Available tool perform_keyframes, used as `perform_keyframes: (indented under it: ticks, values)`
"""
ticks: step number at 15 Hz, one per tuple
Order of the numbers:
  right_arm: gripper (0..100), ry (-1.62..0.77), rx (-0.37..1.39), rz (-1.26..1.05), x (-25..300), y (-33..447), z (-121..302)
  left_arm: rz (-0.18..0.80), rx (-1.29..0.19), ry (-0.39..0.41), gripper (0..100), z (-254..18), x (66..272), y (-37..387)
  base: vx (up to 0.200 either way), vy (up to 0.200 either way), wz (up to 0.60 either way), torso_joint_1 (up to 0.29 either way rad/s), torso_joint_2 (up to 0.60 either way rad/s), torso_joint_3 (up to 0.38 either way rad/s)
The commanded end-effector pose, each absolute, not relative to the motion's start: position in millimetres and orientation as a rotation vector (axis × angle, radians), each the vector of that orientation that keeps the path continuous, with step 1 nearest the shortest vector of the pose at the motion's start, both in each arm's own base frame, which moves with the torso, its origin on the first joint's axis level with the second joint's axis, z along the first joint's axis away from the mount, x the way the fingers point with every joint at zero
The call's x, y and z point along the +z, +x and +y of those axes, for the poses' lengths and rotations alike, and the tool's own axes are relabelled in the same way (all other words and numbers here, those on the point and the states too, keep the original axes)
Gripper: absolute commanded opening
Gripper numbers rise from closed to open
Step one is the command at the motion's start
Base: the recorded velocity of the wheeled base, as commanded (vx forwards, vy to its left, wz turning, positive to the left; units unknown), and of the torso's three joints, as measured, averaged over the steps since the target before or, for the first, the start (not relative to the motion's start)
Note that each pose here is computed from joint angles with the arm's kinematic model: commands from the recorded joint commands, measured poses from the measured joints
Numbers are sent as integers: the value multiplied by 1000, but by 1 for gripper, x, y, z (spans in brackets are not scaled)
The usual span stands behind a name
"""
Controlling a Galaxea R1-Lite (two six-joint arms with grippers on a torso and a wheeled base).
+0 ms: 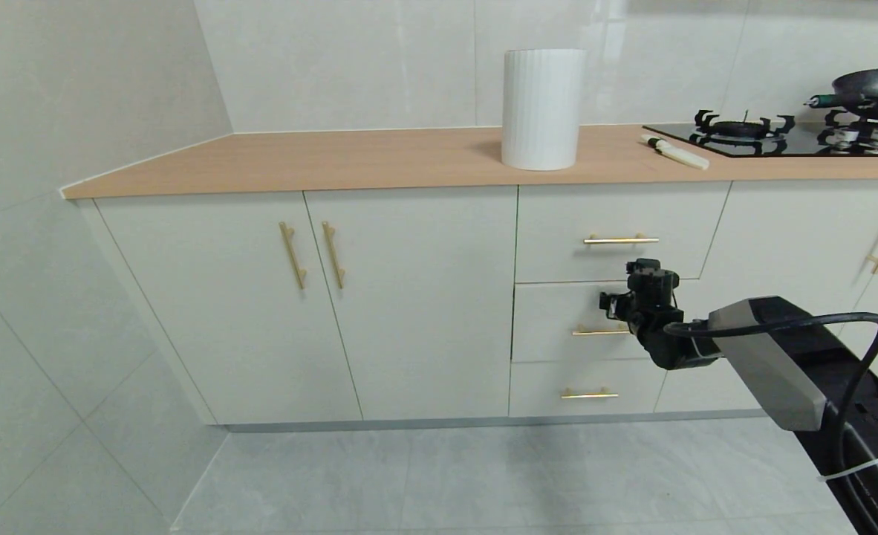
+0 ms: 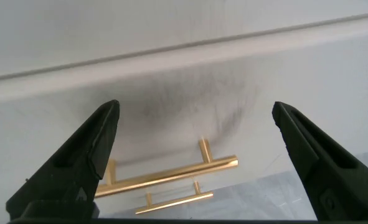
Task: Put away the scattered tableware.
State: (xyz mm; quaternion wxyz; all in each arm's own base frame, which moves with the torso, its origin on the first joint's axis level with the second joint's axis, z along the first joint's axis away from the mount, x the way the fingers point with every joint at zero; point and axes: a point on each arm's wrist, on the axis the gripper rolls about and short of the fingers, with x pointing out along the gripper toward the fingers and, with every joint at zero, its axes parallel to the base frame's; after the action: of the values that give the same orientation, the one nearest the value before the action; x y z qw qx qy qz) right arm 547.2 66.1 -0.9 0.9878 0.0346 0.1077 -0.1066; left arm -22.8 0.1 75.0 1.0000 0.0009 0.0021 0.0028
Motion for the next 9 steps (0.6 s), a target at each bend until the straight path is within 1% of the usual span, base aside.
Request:
perform_keyframes:
  ticks: [1,3,5,9]
  values:
    - [100,70,-217,214,-12,552,67,5,6,2,100,0,75,-23,0,0,0,0,0,0]
    - [100,70,-218,208,-13,553,67,5,6,2,100,0,75,-23,0,0,0,0,0,0]
    - [100,62,-222,234,-28,553,67,5,6,2,100,0,75,-23,0,0,0,0,0,0]
    - [100,59,-220,247,-30,553,67,5,6,2,100,0,75,-23,0,0,0,0,0,0]
